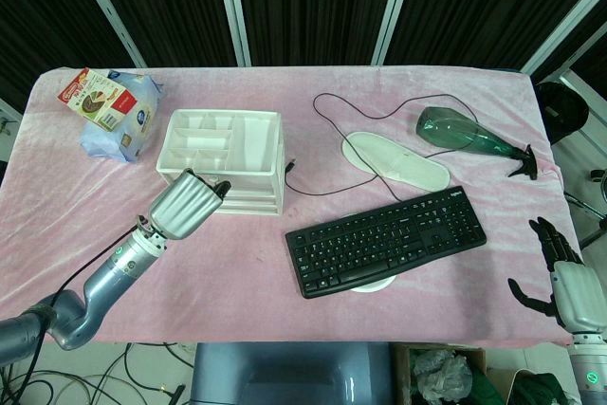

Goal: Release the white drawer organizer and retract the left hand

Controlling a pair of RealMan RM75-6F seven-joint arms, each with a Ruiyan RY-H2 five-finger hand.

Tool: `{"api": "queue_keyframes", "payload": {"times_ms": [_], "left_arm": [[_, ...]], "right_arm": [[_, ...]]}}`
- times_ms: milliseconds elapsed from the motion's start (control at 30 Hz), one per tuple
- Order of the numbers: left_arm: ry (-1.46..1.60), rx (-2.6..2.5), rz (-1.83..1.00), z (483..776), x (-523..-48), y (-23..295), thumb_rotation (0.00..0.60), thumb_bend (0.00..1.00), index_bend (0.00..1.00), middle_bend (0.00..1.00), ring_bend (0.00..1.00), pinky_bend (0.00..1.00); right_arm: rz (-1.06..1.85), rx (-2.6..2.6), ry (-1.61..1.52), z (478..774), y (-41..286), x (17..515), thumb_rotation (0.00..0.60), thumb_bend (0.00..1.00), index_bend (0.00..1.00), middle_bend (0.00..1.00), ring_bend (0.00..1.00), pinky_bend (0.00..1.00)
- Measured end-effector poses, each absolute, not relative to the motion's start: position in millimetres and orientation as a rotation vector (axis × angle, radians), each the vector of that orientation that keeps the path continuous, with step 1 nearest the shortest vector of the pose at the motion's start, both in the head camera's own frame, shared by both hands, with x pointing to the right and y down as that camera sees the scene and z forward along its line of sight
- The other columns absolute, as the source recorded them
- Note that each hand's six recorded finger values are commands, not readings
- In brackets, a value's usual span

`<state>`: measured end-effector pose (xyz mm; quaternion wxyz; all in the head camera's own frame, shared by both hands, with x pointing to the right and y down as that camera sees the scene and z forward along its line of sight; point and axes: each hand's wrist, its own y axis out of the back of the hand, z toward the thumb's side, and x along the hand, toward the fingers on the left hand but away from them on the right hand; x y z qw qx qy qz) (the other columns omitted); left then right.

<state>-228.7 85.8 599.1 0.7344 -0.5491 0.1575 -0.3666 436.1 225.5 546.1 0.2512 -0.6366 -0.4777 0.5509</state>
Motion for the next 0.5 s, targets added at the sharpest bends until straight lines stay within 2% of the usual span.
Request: {"api": "queue_keyframes", "payload": {"times_ms": [500], "left_arm": [[0.349, -1.207, -0.806, 598.6, -227.8, 85.7, 0.6, 0.44, 0.54, 1.0, 1.0, 1.0]], "right_arm": [[1.5, -1.732, -1.301, 545.9, 225.6, 436.2, 0.6, 0.26, 0.0, 0.0, 0.06, 0.2]]}}
